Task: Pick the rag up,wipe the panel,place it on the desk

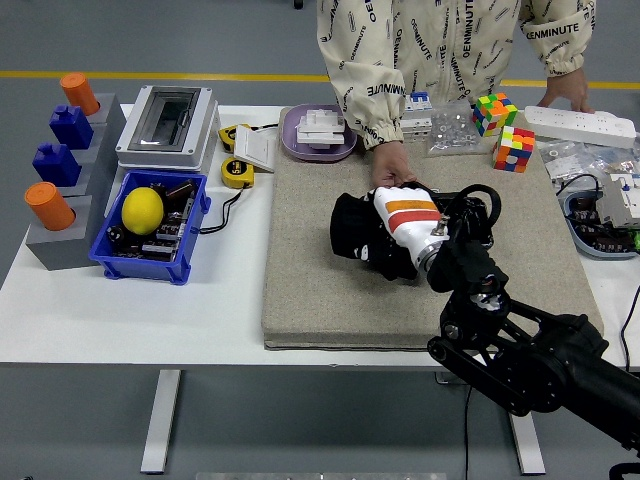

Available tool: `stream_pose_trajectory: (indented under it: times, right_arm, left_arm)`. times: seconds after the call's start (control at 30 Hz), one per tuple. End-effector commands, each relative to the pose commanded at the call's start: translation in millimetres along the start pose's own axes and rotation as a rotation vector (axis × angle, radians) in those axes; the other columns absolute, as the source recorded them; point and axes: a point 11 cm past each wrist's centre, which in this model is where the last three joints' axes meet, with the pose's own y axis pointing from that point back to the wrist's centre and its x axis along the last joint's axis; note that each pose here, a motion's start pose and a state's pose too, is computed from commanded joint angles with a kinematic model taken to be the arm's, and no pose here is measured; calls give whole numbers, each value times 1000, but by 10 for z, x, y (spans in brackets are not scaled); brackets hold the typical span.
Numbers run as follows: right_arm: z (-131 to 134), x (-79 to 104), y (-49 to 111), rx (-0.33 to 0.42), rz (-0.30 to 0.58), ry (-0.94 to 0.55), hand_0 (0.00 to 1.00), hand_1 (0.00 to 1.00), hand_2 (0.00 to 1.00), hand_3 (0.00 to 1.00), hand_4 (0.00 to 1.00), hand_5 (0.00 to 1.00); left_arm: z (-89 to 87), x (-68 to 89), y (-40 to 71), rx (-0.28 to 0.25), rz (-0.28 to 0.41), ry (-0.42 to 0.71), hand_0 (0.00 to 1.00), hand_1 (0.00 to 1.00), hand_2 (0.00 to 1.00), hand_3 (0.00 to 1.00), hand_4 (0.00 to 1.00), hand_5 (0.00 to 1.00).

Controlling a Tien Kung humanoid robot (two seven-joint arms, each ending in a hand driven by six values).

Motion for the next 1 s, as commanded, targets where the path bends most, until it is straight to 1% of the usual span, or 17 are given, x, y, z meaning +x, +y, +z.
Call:
stream_pose_trajectory:
  times: [0.17,0.27,0.37,0.5,0.7,0.93,1.0]
  right_arm:
    - [-179,-53,32,58,-18,27,400,444,510,522,913,257]
    - [-202,-38,27,64,-15,31,399,444,510,522,912,257]
    - [-168,3,11,56,-5,32,399,444,510,522,912,257]
    - [-36,94,-25,24,17,32,399,444,510,521,912,257]
    - [187,144,-33,-25,28,39,400,444,510,521,911,259]
    - [568,143,18,-101,23,62,400,444,510,522,911,258]
    - [718,177,31,-132,29,72,400,444,510,522,911,258]
  left_arm:
    - [5,-1,0,-1,0,0,652,663,696,580,680,447]
    - [9,-5,1,-2,-1,-1,652,662,696,580,680,447]
    - [4,-3,0,-1,-1,-1,652,662,696,580,680,447]
    - [-20,13,-1,4,3,-5,652,663,695,580,679,446]
    - [-9,15,0,1,3,-7,652,664,696,580,680,447]
    - [-21,17,0,3,3,-6,652,663,695,580,679,445]
    - [-34,22,-1,6,4,-4,652,662,695,580,679,446]
